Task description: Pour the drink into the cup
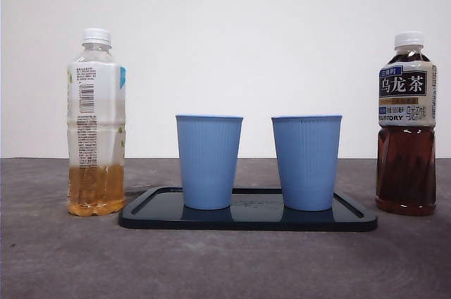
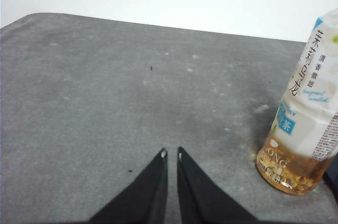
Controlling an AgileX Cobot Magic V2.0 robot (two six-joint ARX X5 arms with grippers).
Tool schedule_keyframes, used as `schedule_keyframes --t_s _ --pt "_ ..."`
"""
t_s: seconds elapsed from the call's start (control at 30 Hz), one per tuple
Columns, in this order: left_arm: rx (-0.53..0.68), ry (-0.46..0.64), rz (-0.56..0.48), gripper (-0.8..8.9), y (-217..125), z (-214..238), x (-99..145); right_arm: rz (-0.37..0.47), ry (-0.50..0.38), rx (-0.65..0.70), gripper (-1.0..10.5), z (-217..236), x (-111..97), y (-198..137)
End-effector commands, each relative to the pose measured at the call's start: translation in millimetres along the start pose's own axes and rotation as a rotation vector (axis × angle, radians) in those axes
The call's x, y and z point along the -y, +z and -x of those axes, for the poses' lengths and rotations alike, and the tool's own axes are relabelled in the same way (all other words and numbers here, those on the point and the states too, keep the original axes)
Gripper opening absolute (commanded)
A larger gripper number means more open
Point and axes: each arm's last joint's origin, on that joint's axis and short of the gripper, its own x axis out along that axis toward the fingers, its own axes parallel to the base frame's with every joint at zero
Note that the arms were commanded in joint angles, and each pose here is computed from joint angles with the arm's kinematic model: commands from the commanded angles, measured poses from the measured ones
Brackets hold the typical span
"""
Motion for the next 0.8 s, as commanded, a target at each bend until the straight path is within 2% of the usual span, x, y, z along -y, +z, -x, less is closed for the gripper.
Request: schedule_keyframes --t_s 0.03,0.8 --pt "-0.003 0.002 -0.016 0.28 -5.0 -2.0 -0.7 0.006 -0.029 -0.003 0.2 -0.3 0.9 -1.8" --pt "-0.003 0.002 -0.016 0.28 -5.0 -2.0 -0.7 0.005 -0.024 0.014 0.2 -0.3 0.9 -0.2"
